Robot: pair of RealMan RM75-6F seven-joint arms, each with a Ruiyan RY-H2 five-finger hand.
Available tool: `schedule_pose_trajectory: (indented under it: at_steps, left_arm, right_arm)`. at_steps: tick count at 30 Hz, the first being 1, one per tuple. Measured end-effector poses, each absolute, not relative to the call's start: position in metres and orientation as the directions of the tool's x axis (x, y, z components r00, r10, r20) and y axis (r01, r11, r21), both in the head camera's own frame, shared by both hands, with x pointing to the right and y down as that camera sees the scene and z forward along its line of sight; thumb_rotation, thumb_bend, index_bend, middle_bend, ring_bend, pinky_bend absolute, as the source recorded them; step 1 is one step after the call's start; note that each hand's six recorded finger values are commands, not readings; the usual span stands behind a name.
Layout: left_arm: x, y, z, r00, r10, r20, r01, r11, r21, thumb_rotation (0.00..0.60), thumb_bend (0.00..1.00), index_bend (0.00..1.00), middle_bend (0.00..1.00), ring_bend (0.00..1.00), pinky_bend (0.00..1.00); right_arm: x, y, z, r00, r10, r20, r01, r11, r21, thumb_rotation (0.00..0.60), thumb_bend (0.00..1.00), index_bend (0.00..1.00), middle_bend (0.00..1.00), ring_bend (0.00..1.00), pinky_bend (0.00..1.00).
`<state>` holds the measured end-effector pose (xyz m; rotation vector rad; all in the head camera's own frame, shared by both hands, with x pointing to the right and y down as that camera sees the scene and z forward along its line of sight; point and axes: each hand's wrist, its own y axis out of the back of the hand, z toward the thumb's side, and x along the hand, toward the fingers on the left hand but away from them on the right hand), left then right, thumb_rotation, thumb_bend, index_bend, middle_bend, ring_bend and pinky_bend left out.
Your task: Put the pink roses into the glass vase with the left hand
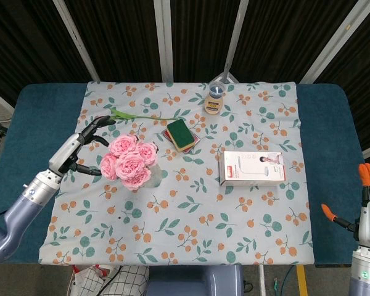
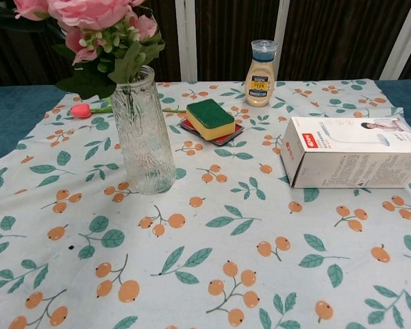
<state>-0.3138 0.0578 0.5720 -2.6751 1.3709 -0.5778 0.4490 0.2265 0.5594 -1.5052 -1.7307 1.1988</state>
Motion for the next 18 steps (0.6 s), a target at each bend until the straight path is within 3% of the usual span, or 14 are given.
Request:
schedule_pose_trajectory:
  at_steps: [11,18]
  left_arm:
    - [-0.361,0.088,0.552,0.462,-0.814,0.353,-0.731,-0.575,-0.368,0.6,0.21,0.06,0.11,0.07,0.31]
    - [-0.393,0.131,0.536,0.385,-0.843,0.376,-0.602,-0.538,-0.589,0.6,0.22,0.06,0.11,0.07,0.3]
  right_arm:
    - [0.441,0.228,0.558,-0.189,0.968,-0.165,0.497,-0.051,-0.866,0.6,0.07,0.0,0.0,0.08,0.0]
    - [0.432,0.229,0.562,-0.088,0.973,-0.213,0.415,-0.158,-0.896,0.6,0.07,0.0,0.0,0.08,0.0]
